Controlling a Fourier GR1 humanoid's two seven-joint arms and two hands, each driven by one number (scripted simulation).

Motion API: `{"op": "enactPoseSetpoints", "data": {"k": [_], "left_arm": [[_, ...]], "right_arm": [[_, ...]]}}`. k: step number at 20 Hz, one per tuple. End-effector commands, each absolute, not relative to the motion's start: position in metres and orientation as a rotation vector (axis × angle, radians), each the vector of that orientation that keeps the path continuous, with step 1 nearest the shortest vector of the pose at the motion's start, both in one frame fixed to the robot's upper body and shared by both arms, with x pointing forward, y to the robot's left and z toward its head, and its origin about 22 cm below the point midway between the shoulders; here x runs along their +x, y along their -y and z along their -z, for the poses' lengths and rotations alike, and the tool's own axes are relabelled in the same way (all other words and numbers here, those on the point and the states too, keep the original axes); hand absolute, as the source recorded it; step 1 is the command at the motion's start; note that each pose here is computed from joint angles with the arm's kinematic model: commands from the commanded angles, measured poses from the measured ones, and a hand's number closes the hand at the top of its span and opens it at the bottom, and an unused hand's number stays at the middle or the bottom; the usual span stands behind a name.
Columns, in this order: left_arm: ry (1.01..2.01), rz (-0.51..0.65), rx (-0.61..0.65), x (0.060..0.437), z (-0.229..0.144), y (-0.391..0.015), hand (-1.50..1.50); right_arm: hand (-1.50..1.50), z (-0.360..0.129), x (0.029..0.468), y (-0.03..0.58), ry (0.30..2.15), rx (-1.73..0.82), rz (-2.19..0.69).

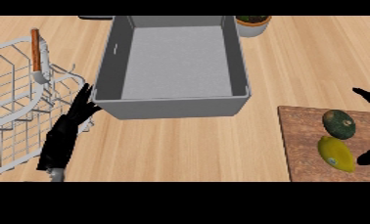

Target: Pick the squash from the cutting board and place it in the cardboard box

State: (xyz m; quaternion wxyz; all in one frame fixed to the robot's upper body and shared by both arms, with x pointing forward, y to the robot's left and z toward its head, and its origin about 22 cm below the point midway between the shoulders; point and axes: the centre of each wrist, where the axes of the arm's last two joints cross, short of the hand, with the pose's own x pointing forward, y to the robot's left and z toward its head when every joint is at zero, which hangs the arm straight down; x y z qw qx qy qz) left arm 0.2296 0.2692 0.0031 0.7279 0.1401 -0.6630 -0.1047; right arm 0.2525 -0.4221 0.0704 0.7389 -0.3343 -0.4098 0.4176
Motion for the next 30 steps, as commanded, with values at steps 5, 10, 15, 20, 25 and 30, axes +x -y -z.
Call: {"op": "enactPoseSetpoints", "data": {"k": [5,10,15,20,25,30], "left_arm": [[1.442,0.210,0.374,0.230,-0.008,-0.285,0.00],[1.454,0.202,0.393,0.240,-0.008,-0.298,0.00],[1.457,0.187,0.387,0.239,-0.001,-0.294,0.00],[1.443,0.201,0.377,0.247,-0.007,-0.280,0.00],[1.454,0.195,0.382,0.250,-0.037,-0.287,0.00],[1.441,0.207,0.375,0.230,-0.015,-0.287,0.00]], "right_arm": [[-1.50,-0.058,0.244,0.410,0.914,-0.730,-0.918],[-1.50,-0.042,0.251,0.401,0.913,-0.736,-0.895],[-1.50,-0.055,0.270,0.412,0.920,-0.733,-0.877],[-1.50,-0.022,0.260,0.408,0.887,-0.723,-0.893],[-1.50,-0.029,0.271,0.424,0.872,-0.728,-0.937],[-1.50,-0.026,0.262,0.418,0.864,-0.690,-0.965]]}}
